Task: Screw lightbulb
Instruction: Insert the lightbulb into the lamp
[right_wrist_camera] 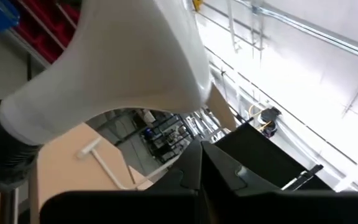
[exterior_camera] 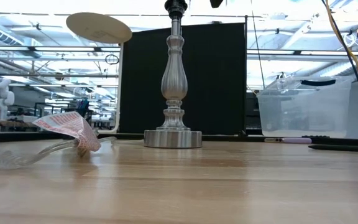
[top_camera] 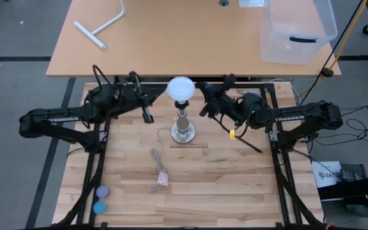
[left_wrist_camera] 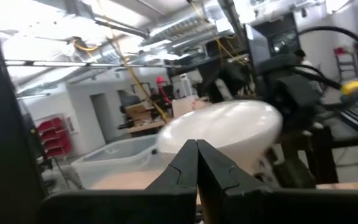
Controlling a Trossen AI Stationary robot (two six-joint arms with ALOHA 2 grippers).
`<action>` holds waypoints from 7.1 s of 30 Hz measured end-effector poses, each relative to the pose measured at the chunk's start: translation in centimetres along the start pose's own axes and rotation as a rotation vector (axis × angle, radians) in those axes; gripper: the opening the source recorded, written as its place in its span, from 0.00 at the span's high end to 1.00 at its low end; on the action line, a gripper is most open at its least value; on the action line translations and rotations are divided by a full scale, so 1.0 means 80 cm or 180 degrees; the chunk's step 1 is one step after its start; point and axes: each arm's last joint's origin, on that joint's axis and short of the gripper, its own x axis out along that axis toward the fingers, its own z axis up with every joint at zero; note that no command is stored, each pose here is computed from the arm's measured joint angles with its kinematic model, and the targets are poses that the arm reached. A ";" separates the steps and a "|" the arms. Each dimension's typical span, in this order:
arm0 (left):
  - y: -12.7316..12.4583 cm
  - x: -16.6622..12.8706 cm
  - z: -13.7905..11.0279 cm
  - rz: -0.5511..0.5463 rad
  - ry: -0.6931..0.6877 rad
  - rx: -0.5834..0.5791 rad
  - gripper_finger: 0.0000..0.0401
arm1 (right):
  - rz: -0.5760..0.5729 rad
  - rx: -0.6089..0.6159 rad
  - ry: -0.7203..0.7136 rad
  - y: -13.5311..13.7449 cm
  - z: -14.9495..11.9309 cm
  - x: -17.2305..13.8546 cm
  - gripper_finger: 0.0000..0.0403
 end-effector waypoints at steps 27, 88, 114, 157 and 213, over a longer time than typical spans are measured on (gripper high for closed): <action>-0.015 0.007 -0.001 -0.0111 -0.0060 0.0216 1.00 | 0.0074 -0.0100 -0.0373 0.002 0.012 -0.005 1.00; -0.004 0.013 -0.009 0.0369 0.0058 -0.0002 1.00 | 0.0388 -0.0394 -0.0481 0.005 0.030 -0.007 1.00; 0.003 -0.004 0.013 0.0138 -0.0246 0.0092 1.00 | 0.0100 -0.0214 -0.0104 0.000 -0.011 0.023 1.00; 0.044 -0.005 -0.012 0.0265 0.0122 0.0014 1.00 | 0.0757 -0.0095 -0.0206 0.018 0.018 0.015 1.00; 0.035 0.004 -0.010 -0.0080 -0.0144 -0.0136 1.00 | 0.0232 -0.0243 -0.0226 -0.032 -0.036 0.087 1.00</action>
